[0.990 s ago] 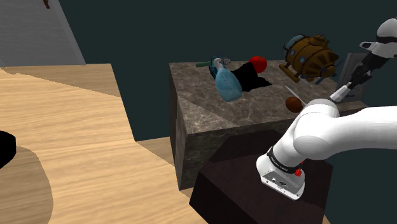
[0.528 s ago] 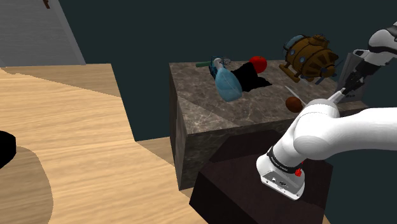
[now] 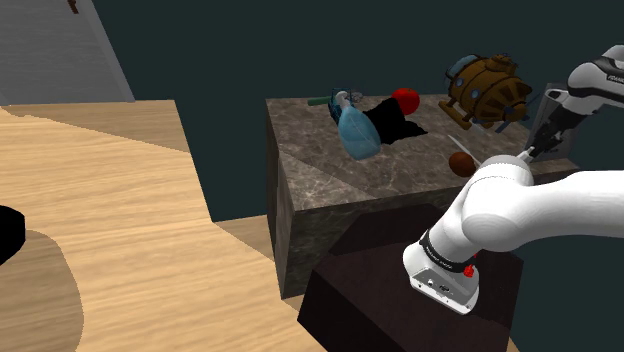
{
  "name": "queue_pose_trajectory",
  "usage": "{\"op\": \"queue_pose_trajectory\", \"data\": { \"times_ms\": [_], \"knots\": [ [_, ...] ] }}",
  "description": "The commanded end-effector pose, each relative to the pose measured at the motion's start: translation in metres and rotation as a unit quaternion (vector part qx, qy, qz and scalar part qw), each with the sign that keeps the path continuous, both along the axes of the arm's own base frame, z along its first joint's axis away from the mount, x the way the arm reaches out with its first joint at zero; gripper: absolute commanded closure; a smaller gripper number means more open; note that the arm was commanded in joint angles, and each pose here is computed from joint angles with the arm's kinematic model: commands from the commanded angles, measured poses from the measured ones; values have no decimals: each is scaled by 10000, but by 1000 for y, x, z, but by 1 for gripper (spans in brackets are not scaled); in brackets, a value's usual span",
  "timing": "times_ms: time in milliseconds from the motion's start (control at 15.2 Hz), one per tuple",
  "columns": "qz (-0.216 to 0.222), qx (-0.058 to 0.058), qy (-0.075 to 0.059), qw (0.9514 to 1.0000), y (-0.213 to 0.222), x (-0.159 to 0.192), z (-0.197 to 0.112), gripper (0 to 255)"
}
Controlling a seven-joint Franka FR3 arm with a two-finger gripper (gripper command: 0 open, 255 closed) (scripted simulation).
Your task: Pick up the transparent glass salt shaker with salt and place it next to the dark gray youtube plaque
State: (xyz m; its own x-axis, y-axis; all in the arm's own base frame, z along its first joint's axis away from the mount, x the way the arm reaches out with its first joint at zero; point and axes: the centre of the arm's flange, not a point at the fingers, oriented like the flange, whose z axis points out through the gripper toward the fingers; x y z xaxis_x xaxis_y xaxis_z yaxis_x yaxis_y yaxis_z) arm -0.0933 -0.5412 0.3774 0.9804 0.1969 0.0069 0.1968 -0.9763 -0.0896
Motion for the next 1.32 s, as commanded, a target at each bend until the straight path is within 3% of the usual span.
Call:
{"op": "queue_pose_trajectory", "data": {
  "times_ms": [0,396,462,792,1056,1254],
  "knots": [
    [0,-2,0,10000,0,0,-2,255],
    [0,-2,0,10000,0,0,-2,255],
    [0,-2,0,10000,0,0,-2,0],
    [0,-2,0,10000,0,0,-2,0],
    [0,-2,0,10000,-4,1,48,0],
    [0,-2,0,10000,-4,1,48,0]
  ]
}}
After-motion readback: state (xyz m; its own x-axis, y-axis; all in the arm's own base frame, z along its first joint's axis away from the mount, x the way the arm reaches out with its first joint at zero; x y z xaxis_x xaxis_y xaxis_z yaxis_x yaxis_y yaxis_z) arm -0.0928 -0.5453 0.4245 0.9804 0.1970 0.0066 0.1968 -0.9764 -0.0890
